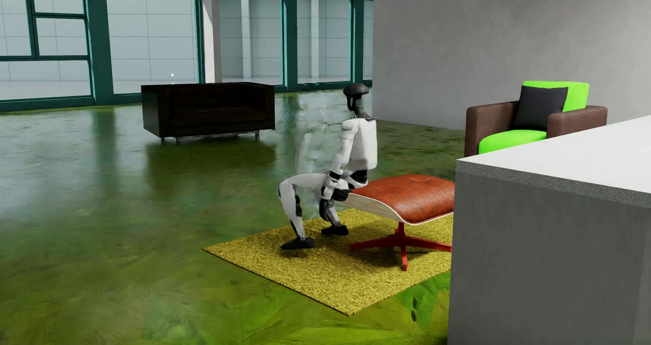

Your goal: Get off of the chair

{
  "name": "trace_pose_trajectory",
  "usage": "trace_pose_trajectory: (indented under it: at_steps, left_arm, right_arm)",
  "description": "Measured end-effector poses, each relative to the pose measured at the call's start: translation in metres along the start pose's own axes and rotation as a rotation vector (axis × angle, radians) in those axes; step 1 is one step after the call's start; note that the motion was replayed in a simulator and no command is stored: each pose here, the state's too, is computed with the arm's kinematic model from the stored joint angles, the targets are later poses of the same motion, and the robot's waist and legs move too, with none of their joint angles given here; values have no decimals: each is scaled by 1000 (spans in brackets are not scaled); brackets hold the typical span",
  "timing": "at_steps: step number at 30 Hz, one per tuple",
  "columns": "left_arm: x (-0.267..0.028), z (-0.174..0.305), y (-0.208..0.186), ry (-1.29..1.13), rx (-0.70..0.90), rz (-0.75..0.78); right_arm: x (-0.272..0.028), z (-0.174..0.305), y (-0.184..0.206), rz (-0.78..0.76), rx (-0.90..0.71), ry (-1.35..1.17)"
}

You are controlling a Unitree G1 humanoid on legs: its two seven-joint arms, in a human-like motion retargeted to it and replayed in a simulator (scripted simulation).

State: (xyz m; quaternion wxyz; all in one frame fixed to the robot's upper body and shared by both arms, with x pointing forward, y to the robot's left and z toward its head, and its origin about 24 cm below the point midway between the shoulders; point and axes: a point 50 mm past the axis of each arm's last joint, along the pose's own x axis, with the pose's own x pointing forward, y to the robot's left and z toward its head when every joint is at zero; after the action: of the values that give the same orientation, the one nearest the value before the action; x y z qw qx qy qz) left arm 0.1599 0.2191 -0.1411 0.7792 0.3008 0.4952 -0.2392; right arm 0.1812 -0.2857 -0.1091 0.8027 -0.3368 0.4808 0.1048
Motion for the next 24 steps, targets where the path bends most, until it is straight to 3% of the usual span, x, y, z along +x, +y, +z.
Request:
trace_pose_trajectory:
  at_steps: [2, 5, 8, 12, 17, 19, 22, 24]
  left_arm:
    - [0, -14, -33, 23, 33, -129]
    - [-6, -32, -51, 11, -201, -105]
    - [-4, -27, -51, -5, -207, -60]
    - [-5, -27, -31, -4, -163, -1]
    - [-13, -3, 16, -147, -240, 106]
    - [-25, 31, 53, -308, -274, 248]
    - [-73, 99, 112, -645, -243, 576]
    - [-119, 151, 136, -896, -96, 737]
  right_arm:
    - [-5, -27, 27, 145, -58, 49]
    - [-15, -56, 65, 183, 125, 115]
    - [-17, -55, 88, 180, 199, 107]
    - [-12, -36, 74, 181, 88, 23]
    - [-15, -20, 49, 356, -97, -89]
    - [-19, -7, 15, 265, -161, -146]
    - [-35, 45, -53, -166, -165, -336]
    - [-63, 114, -83, -433, -237, -617]
